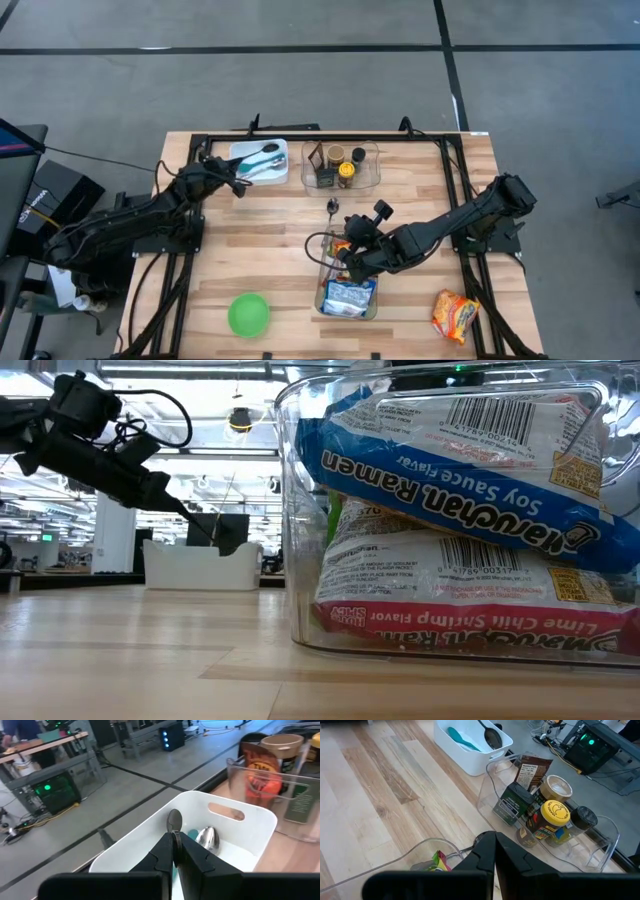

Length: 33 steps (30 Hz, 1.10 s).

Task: Pick & Place Food Item
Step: Put the bottom black spoon into the white bin

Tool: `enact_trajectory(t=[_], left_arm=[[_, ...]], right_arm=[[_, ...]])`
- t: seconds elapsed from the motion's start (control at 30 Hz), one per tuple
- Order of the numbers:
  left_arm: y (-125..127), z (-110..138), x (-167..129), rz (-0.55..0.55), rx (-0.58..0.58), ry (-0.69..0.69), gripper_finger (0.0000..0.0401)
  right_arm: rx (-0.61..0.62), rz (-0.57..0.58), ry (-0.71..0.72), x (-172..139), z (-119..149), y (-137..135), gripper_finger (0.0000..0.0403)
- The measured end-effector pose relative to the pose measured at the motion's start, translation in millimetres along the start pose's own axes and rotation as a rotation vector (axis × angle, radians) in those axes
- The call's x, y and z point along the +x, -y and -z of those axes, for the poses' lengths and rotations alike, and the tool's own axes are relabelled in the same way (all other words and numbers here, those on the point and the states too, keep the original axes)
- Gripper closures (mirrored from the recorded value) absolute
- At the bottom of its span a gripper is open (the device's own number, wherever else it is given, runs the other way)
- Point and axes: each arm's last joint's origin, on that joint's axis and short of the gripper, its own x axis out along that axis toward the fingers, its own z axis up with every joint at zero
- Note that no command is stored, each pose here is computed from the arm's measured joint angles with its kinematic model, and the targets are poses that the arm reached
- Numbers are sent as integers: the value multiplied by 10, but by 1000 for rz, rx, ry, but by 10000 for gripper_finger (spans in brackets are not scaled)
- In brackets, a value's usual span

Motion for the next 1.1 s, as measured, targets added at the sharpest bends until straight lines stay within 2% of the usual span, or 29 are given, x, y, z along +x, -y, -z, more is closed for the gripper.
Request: enact_trajectory(t=[0.23,0.47,0.77,1.1], left_arm=[[-66,12,15,-45,-11,-10,394],[-64,12,21,66,6,6,394],[-106,19,29,34,28,0,394],[-123,23,33,46,23,2,395]], right_arm=[[0,0,0,0,0,0,399],[0,0,0,-1,1,0,399],[5,-3,2,-1,-3,-4,399],[5,-3,2,-1,-3,-4,399]])
